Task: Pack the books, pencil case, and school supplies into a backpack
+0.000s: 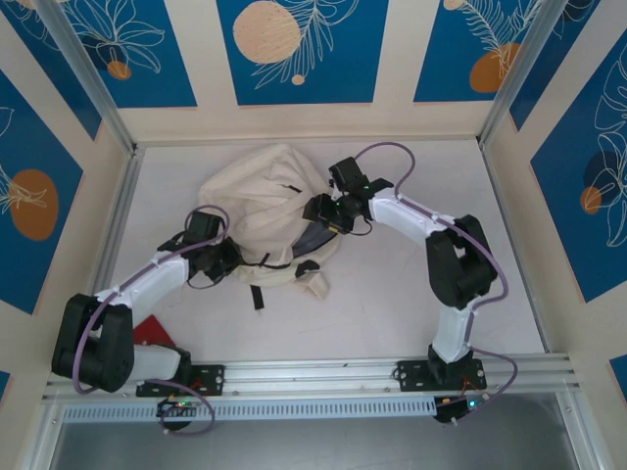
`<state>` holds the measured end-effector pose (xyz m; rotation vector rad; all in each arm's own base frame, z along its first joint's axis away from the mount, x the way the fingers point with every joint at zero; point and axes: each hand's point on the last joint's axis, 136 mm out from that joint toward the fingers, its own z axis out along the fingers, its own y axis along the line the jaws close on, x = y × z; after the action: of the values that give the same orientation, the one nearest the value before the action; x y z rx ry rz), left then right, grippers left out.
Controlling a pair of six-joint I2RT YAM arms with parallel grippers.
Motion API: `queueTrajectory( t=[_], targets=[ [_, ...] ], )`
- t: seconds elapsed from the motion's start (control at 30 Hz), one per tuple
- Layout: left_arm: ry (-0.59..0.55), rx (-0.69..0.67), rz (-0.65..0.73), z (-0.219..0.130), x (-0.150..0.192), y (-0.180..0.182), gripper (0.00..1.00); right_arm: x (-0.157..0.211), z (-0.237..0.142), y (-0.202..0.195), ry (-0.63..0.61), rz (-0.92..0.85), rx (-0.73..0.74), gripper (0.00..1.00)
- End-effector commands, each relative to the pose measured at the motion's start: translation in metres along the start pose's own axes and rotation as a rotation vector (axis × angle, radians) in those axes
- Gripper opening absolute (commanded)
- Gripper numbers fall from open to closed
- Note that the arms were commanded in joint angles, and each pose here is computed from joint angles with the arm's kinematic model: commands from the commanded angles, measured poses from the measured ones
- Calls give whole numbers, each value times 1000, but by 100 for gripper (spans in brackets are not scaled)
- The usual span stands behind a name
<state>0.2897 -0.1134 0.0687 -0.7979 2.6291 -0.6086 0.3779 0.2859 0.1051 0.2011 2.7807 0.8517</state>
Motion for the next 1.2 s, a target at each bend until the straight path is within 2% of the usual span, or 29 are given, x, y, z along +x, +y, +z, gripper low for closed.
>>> queueTrajectory(
  t=[0.0,0.3,0.33,0.4,0.47,0.53,0.63,0.7,0.83,0.93,1.03,1.07,1.17],
  targets=[
    [-44,-30,42,-8,-17,3,0,-13,8,35,44,-20,-154,71],
    [-44,16,62,-4,-37,-14,0,-19,45,39,126,57,-179,71],
    [-55,16,66,-4,-40,-16,0,-19,44,42,131,58,-193,65],
    [-67,6,78,-5,-44,-17,0,-24,33,51,123,42,-224,48],
    [-65,-4,88,-5,-45,-15,0,-32,12,61,81,11,-239,31],
    [-61,-9,91,-3,-43,-12,0,-38,-10,71,45,-17,-250,19],
    [-53,-13,96,-1,-40,-9,0,-44,-42,87,-6,-65,-285,8],
    [-45,-8,100,0,-39,-9,0,-45,-55,93,-28,-88,-289,7],
    [-40,-17,103,3,-38,-7,0,-48,-66,87,-80,-119,-226,7],
    [-35,-18,108,5,-38,-7,0,-51,-69,69,-121,-119,-122,27],
    [-24,-12,113,8,-37,-9,0,-43,-69,54,-134,-113,-89,53],
    [-22,-9,115,8,-37,-9,0,-36,-65,47,-121,-101,-82,58],
    [-19,2,120,8,-37,-11,0,-12,-49,31,-58,-65,-74,59]
  ],
)
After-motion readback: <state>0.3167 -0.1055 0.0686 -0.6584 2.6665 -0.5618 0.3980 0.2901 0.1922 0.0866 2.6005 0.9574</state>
